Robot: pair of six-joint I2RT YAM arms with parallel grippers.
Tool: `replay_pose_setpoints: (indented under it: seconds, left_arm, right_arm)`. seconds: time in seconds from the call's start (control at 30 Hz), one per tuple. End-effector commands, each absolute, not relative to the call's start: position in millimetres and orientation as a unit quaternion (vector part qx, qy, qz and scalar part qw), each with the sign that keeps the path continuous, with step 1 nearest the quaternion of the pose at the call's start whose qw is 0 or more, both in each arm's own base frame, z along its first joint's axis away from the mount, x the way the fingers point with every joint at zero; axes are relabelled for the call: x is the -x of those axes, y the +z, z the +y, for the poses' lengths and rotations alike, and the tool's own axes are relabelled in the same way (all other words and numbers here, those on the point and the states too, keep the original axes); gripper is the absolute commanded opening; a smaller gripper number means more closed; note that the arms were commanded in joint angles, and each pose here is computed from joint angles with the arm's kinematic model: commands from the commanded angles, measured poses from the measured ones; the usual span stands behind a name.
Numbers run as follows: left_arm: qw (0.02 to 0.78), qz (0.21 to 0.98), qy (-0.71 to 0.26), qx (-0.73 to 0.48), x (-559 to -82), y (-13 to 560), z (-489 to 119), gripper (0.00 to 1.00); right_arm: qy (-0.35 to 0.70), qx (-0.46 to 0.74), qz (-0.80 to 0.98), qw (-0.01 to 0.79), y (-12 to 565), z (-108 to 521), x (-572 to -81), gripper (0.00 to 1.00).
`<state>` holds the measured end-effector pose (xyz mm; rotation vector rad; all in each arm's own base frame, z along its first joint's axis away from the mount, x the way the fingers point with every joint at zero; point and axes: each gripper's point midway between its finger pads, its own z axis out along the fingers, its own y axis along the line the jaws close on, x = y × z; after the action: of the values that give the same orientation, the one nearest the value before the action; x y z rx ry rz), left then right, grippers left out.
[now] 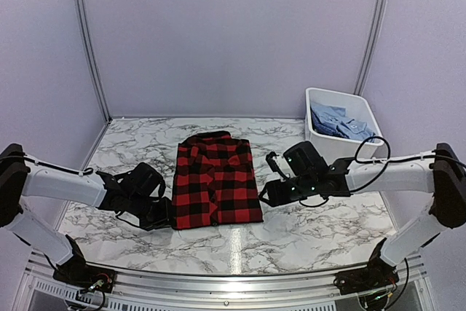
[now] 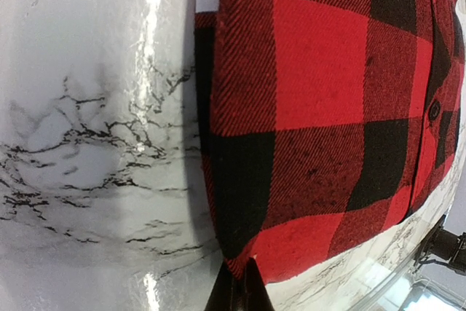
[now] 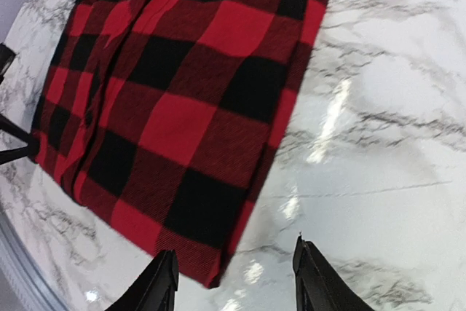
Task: Fold and stack the long sleeve shirts
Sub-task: Pick up from the center of the board.
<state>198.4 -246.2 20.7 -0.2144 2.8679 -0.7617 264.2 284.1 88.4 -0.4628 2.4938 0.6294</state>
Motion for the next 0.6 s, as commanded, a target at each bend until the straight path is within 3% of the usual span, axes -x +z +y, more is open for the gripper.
replay_pose_setpoints:
  seconds: [0.0,0.17,0.57]
  left_arm:
    - [0.07,0.966,-0.242,0.067,-186.7,17.6,-239.5,0.0]
    - [0.071,0.965,-0.244,0.063,-185.6,19.8,-239.4,0.0]
    - [0.08,0.967,-0.233,0.061,-183.7,17.5,-231.0,0.0]
  right_arm:
    - [0.284,0.174,0.907,0.258,108.4,315.7,-235.6,0.41]
    - [0.3,0.187,0.901,0.252,108.6,346.7,-229.3,0.25]
    - [0.234,0.153,0.939,0.199,36.8,323.2,-221.5,0.2]
